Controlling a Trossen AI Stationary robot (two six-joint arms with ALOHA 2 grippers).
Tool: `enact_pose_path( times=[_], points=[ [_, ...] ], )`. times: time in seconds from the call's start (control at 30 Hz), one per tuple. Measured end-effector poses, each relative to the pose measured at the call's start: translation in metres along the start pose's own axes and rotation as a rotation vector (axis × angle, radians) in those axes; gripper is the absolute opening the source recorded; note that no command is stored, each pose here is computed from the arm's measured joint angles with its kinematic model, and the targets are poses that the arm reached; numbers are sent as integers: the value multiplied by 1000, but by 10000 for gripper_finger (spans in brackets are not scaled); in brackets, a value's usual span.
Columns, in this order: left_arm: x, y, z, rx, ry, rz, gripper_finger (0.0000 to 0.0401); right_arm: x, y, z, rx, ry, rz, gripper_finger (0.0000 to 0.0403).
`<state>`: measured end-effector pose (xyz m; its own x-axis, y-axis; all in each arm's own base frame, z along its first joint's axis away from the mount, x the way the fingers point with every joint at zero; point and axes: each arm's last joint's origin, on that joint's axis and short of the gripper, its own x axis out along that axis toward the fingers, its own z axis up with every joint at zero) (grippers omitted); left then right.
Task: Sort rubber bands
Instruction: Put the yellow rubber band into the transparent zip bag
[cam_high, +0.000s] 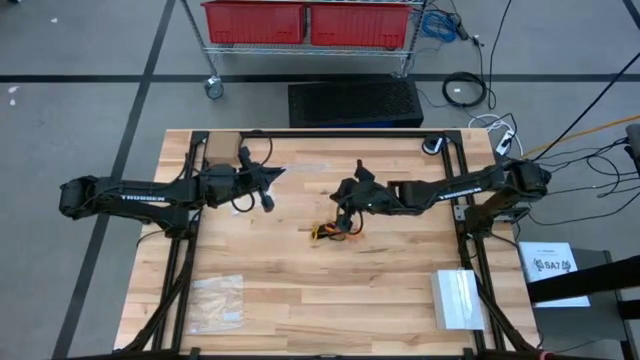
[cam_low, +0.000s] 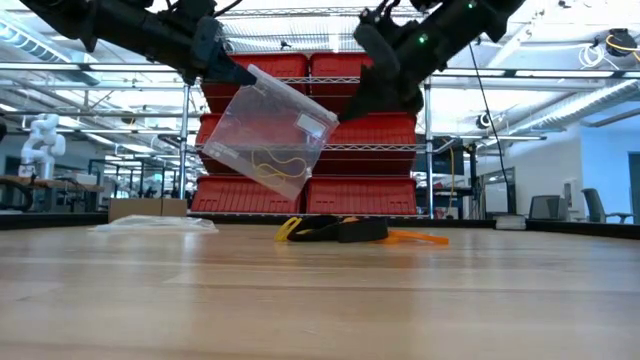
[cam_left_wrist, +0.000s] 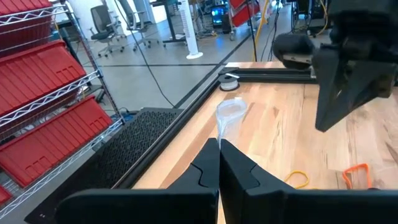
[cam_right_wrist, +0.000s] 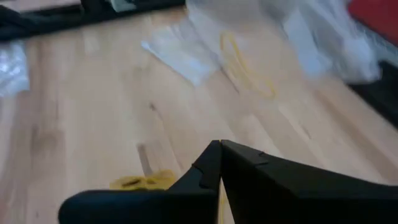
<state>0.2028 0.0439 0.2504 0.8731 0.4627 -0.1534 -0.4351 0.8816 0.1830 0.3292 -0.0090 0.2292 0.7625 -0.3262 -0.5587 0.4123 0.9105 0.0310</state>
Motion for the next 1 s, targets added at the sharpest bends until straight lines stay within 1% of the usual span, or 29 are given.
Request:
enact_pose_path(
  times=[0.1,0.23,0.43,0.6,0.77,0.93,1.0],
  points=[
    [0,0,0,0,0,-1,0,7,-4,-9,32,72,-26,33],
    [0,0,0,0,0,-1,0,27,-6,-24,71,166,-24,85],
    [0,0,0,-1,-2,-7,0,63,-10,-48,126,226,-72,177],
    [0,-1,0,-1,-3,-17,0,85,-18,-64,131,242,-147,234],
    [0,-1,0,-1,-4,-19,0,95,-23,-74,144,270,-188,258],
    [0,-1,0,-1,-3,-20,0,99,-23,-77,149,260,-188,259],
    [0,-1,0,-1,-3,-20,0,100,-20,-76,151,253,-168,255]
  ],
)
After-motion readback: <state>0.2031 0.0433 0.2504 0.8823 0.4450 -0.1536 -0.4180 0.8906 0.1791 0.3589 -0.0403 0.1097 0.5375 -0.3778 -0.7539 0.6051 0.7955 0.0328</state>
